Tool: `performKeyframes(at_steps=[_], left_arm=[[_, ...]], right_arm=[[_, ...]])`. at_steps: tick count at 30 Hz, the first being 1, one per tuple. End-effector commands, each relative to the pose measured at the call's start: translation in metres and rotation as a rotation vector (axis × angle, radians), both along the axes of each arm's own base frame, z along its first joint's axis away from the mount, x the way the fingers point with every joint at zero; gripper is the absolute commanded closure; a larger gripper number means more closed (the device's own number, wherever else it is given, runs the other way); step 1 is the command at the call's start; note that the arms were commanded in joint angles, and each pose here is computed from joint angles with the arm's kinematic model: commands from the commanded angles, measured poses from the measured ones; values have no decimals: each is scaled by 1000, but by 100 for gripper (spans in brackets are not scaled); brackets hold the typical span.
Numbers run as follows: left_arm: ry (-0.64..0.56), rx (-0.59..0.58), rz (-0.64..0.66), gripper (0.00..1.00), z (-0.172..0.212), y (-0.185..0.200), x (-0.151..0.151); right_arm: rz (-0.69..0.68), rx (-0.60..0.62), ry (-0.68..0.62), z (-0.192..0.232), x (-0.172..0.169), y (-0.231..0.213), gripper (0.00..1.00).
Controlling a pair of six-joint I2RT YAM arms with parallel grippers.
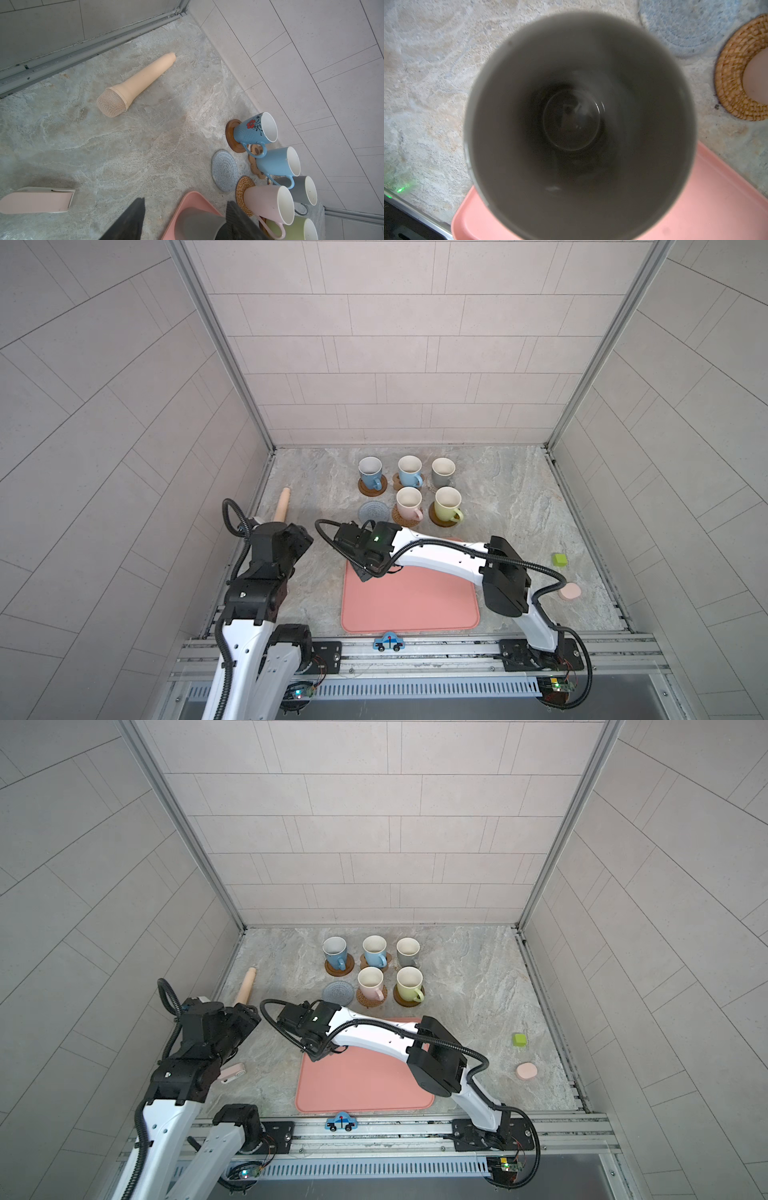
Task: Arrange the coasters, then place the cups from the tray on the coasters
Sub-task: 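Lower the right gripper onto the grey mug rim and close, then lift the grey mug off the pink tray with the right gripper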
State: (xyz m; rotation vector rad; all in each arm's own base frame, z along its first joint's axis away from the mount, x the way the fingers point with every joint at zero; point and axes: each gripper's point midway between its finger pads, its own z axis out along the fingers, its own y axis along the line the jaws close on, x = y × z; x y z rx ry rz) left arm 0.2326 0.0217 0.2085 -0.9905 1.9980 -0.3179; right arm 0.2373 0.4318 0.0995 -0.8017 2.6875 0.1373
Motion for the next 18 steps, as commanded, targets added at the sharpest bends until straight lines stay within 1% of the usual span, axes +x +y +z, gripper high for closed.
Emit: performKeyframes(at_steps=[1, 18], left_arm=[[-1, 6, 19, 31, -2, 4, -1], [-6, 9, 17, 31, -1, 4, -1]], right_arm=[[-5, -7, -27, 17, 4, -9, 89], [-14, 44, -65, 51, 20, -13, 89]])
